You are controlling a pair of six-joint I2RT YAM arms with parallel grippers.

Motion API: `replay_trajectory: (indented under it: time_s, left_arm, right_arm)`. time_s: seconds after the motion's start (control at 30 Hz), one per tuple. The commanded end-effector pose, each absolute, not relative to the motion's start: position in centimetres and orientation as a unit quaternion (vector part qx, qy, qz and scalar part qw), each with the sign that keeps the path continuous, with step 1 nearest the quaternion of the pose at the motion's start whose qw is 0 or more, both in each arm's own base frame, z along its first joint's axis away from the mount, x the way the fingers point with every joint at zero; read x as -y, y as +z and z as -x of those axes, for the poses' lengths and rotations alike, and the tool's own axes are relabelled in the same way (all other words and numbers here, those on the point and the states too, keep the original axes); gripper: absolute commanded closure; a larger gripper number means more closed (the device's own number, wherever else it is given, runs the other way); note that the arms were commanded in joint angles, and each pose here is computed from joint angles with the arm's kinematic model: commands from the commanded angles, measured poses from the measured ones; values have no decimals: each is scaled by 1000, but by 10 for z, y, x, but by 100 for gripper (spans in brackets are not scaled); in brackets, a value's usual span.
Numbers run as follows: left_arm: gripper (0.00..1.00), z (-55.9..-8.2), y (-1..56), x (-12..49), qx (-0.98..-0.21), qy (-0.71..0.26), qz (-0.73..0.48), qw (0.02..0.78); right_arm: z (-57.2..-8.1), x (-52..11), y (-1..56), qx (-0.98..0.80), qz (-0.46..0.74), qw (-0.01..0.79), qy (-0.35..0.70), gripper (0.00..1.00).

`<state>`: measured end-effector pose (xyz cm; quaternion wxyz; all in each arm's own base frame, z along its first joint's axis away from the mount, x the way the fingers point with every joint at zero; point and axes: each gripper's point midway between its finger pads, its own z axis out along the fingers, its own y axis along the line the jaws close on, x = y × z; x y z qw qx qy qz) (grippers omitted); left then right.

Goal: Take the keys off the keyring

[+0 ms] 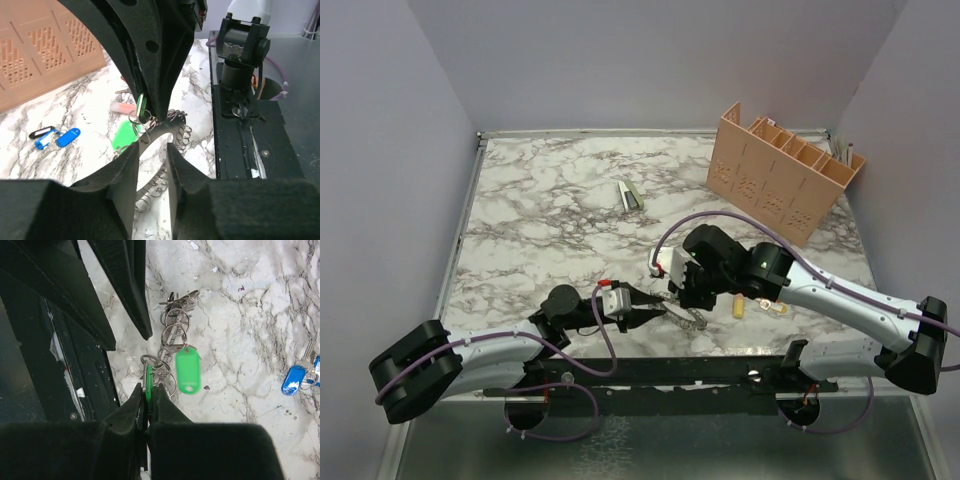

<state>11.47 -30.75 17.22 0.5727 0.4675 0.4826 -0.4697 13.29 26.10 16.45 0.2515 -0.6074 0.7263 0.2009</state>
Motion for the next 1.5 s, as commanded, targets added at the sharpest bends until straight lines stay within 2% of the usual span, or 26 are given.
replay_trajectory:
  time_s: [0.0, 0.17, 0.9, 1.0, 1.1, 1.3, 1.4, 1.47]
  left_arm:
    - [66, -124, 179, 310, -490, -461, -456, 583]
    - [59, -132, 184, 313, -503, -457, -440, 587]
    - [56, -135, 187, 320, -537, -458, -423, 569]
    - [61, -135, 184, 323, -541, -456, -429, 561]
    - [74, -134, 183, 327, -542, -459, -434, 554]
    - [78, -137, 184, 330, -545, -452, -434, 557]
    - [86, -138, 182, 330, -547, -451, -437, 554]
    - [86, -137, 179, 331, -548, -451, -440, 550]
  right_arm:
    - [-129, -265, 180, -713, 615, 257, 219, 100]
    - [-130, -267, 181, -715, 614, 254, 219, 99]
    - [-139, -266, 179, -751, 579, 248, 198, 99]
    - [-140, -267, 179, -753, 577, 249, 198, 99]
    - [-140, -268, 179, -753, 576, 247, 200, 99]
    - [-138, -269, 179, -755, 573, 244, 205, 99]
    - [-138, -269, 180, -755, 573, 244, 205, 99]
    - [-137, -268, 181, -755, 572, 246, 205, 99]
